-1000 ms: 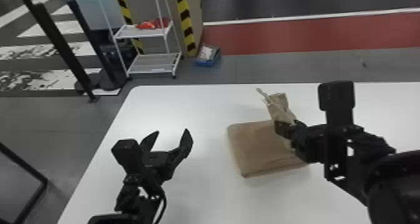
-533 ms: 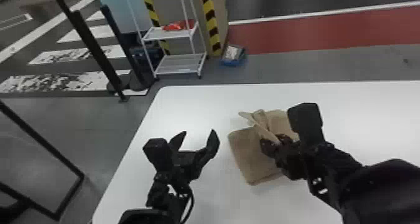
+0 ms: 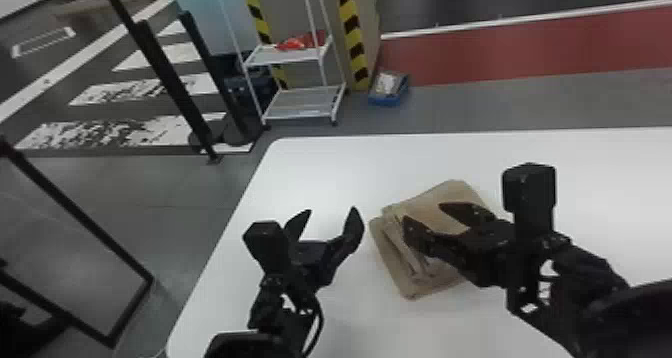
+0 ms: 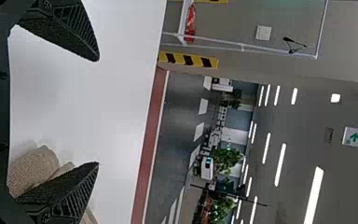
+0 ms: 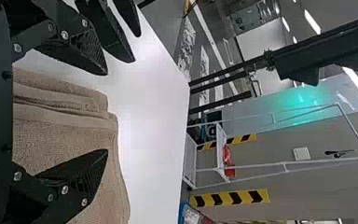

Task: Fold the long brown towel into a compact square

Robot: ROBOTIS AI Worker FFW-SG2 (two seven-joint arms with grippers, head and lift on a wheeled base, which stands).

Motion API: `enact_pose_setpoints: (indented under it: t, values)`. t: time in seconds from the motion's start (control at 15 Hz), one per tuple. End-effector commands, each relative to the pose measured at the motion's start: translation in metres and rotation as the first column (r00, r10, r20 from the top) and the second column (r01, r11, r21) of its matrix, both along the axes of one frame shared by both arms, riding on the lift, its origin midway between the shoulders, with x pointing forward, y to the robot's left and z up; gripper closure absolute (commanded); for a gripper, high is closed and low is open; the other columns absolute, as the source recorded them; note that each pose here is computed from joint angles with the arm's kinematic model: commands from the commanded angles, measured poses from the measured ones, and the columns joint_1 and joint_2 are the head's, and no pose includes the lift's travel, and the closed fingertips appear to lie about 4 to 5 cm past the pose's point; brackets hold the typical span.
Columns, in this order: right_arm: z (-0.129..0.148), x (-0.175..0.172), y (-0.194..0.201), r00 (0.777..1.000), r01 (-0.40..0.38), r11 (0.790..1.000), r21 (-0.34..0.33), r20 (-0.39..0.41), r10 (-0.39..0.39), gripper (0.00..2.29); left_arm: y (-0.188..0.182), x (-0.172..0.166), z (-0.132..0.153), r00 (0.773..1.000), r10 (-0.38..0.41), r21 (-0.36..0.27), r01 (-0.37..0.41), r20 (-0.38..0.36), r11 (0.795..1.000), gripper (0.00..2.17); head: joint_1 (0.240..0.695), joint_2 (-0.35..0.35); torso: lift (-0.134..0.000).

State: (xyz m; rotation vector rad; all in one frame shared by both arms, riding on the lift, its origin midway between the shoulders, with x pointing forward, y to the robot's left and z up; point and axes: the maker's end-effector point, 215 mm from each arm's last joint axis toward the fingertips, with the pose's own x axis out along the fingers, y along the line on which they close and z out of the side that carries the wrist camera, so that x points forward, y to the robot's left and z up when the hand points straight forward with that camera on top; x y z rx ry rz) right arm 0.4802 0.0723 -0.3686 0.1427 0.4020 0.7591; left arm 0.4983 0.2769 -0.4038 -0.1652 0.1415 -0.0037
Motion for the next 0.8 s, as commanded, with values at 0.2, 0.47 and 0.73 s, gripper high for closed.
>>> enact_pose_setpoints:
  t: [0.2, 0.47, 0.73]
  values:
    - [-0.027, -0.028, 0.027, 0.991, -0.123, 0.987, -0.102, -0.069, 0.116, 2.05, 0.008, 0.001, 0.007, 1.0, 0.016, -0.006, -0.016, 0.013, 1.0, 0.08, 0.695, 0.35, -0.122]
    - [-0.059, -0.059, 0.055, 0.976, -0.21, 0.959, -0.188, -0.102, 0.194, 2.05, 0.025, 0.008, 0.019, 0.999, 0.043, -0.022, -0.042, 0.031, 0.999, 0.08, 0.695, 0.35, -0.122]
    - [-0.091, -0.063, 0.044, 0.974, -0.21, 0.939, -0.271, -0.14, 0.177, 2.05, 0.024, 0.011, 0.02, 0.999, 0.039, -0.026, -0.038, 0.03, 0.999, 0.08, 0.695, 0.35, -0.122]
